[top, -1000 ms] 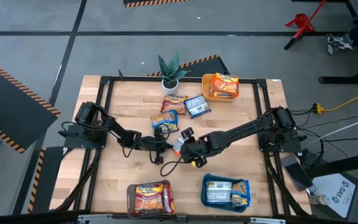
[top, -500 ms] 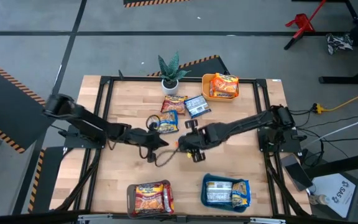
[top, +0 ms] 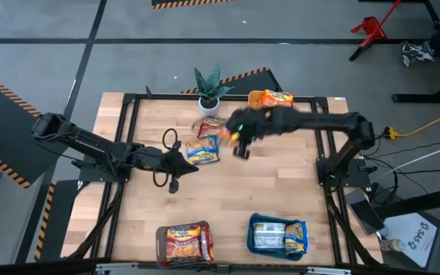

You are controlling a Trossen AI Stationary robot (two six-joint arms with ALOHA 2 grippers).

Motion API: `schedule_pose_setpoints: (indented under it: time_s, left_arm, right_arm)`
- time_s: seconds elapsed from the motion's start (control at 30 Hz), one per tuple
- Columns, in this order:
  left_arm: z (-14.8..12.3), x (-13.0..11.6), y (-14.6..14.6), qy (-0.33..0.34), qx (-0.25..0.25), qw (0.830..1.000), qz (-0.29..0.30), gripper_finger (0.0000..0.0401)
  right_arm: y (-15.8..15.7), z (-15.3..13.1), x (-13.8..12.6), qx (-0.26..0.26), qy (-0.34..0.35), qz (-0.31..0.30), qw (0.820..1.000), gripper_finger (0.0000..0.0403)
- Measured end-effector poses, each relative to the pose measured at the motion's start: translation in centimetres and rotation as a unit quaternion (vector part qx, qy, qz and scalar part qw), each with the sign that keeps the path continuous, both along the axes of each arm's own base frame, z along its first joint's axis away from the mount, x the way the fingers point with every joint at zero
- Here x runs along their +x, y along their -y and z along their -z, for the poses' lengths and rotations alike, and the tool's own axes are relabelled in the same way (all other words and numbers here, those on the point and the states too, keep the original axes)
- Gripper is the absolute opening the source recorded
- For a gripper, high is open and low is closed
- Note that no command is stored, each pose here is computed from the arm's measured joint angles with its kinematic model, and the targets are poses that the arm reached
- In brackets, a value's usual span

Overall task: Sort Maruchan noodles
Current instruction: Put the orange noodle pack into the yellow bin

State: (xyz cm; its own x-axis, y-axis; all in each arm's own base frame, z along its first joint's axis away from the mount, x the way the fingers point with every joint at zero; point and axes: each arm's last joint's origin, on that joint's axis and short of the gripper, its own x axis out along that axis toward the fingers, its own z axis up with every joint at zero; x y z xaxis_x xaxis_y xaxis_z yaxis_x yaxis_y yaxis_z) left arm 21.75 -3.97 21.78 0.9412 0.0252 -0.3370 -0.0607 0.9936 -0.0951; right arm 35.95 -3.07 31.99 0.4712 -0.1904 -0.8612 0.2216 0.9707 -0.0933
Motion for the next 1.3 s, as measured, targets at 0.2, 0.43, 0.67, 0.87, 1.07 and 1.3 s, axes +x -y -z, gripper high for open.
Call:
schedule_pose_setpoints:
  time_s: [0.2, 0.43, 0.67, 0.87, 1.07, 1.3]
  left_arm:
    - [-0.1, -0.2, 0.0, -0.001, 0.000, 1.000, 0.000, 0.0000]
    - [-0.1, -0.2, 0.0, -0.003, 0.001, 1.000, 0.000, 0.0000]
    - [-0.1, -0.2, 0.0, -0.003, 0.001, 1.000, 0.000, 0.0000]
    - [-0.1, -0.2, 0.0, -0.003, 0.001, 1.000, 0.000, 0.0000]
    - [-0.1, -0.2, 0.0, -0.003, 0.000, 1.000, 0.003, 0.0000]
    - [0.0, -0.2, 0.0, -0.005, 0.000, 1.000, 0.004, 0.0000]
  right_arm:
    - [5.0, -4.0, -3.8, -0.035, 0.066, 0.153, 0.985, 0.0019]
    - [11.1, -5.3, -6.8, -0.056, 0.115, 0.340, 0.931, 0.0011]
    - [15.5, -4.1, -7.3, -0.020, 0.171, 0.441, 0.881, 0.0007]
    - [16.4, -1.9, -7.0, 0.000, 0.152, 0.472, 0.868, 0.0010]
    - [16.9, -0.3, -6.8, 0.010, 0.133, 0.508, 0.851, 0.0011]
    - [17.2, 0.3, -6.9, 0.014, 0.136, 0.557, 0.820, 0.0011]
